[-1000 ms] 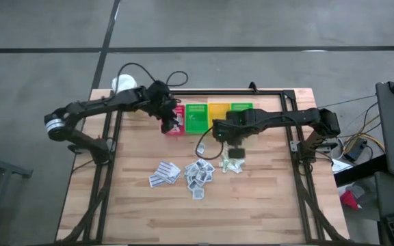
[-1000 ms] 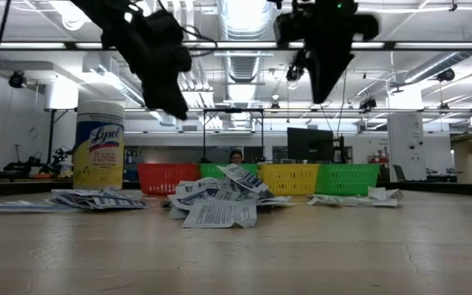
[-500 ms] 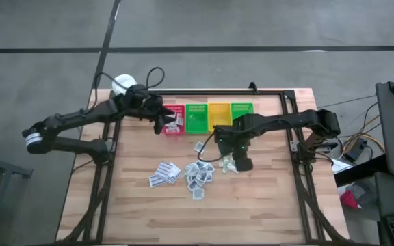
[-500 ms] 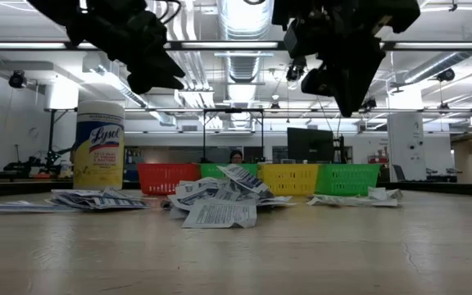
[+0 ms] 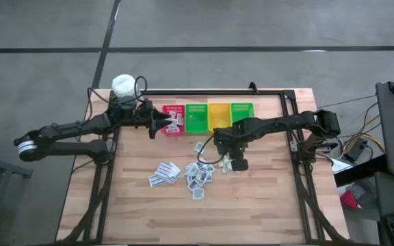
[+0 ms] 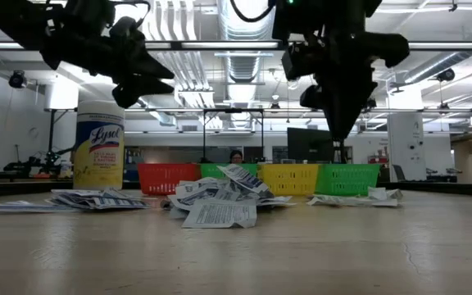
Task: Pick & Place First Aid Supplies
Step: Put the green bandage into the left green bin
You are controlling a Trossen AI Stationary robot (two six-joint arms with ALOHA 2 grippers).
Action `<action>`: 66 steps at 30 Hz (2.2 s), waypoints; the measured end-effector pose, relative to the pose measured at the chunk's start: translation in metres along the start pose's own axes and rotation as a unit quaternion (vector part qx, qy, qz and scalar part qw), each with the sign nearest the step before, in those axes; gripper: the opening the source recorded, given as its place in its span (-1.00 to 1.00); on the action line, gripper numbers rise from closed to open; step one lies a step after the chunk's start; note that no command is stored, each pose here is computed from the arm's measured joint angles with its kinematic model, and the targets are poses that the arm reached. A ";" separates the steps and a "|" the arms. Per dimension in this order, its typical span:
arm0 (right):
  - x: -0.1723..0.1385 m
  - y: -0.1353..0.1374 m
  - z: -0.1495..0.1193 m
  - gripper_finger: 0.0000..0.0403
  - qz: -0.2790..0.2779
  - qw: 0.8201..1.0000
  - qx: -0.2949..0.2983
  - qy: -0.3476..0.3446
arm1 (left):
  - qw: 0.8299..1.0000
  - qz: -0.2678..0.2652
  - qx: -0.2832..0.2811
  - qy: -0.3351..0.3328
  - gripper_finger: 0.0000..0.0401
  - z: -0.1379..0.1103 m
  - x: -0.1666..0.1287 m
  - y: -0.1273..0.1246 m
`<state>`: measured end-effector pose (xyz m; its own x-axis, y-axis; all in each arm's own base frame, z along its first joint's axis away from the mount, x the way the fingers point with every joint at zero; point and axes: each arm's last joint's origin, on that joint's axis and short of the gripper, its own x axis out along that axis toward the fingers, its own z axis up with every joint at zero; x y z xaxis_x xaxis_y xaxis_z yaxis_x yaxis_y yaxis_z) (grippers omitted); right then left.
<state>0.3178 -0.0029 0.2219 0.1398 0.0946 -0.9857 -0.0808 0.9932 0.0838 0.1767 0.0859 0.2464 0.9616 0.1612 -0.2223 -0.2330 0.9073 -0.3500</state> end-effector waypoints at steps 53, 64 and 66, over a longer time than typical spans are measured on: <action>0.086 -0.012 -0.042 -0.66 -0.112 0.981 0.145 -0.055 | 1.000 0.002 -0.002 -0.004 -0.16 -0.002 -0.002 0.000; 0.089 -0.015 -0.048 -0.94 -0.165 0.969 0.176 -0.051 | 1.000 0.003 -0.001 -0.006 -0.16 -0.002 -0.002 0.000; 0.088 -0.015 -0.048 -0.95 -0.174 0.967 0.180 -0.052 | 1.000 0.003 -0.001 -0.008 -0.16 -0.002 -0.002 0.000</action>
<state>0.2842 -0.0129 0.1265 0.1965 -0.2615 -0.9450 0.3354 0.9236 -0.1858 0.1742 0.0848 0.2453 0.9624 0.1722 -0.2099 -0.2383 0.9060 -0.3497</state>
